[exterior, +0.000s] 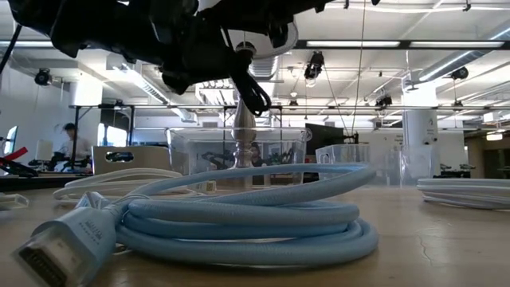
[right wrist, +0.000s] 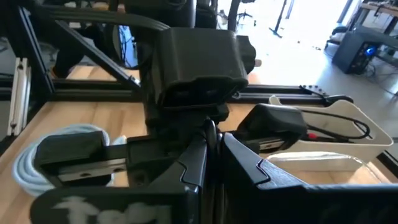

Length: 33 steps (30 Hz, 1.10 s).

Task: Pick & Place USB Port
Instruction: Put the black charger cable into the left bin

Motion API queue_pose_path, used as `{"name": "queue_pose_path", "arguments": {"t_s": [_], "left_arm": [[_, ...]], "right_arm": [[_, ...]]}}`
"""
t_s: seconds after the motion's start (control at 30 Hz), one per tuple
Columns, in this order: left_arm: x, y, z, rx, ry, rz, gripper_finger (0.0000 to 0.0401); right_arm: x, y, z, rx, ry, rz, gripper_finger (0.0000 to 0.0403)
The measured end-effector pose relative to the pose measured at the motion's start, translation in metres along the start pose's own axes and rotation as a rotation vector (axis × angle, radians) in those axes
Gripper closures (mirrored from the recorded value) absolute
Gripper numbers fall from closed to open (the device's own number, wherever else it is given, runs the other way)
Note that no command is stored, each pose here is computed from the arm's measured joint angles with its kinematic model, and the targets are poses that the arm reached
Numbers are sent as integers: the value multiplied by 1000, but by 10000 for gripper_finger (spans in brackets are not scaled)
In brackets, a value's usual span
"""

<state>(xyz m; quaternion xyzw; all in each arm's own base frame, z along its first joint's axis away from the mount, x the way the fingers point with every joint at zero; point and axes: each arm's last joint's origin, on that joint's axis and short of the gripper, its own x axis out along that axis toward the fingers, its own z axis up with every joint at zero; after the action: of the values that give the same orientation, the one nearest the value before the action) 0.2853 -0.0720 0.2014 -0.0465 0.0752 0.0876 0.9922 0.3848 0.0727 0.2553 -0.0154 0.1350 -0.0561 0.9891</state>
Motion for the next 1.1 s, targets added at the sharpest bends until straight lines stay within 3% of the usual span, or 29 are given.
{"name": "queue_pose_path", "arguments": {"t_s": [0.3,0.53,0.93,1.1], "left_arm": [[0,0,-3,7,29,5,315],[0,1,-4,-4,39,8,321],[0,1,-5,-4,43,9,320],[0,1,-5,-3,44,8,319]], "right_arm": [[0,-1,-2,-7,26,-4,369],[1,-2,-2,-90,26,-2,369],[1,-2,-3,-75,30,-3,368],[1,-2,-3,-78,30,-3,350]]}}
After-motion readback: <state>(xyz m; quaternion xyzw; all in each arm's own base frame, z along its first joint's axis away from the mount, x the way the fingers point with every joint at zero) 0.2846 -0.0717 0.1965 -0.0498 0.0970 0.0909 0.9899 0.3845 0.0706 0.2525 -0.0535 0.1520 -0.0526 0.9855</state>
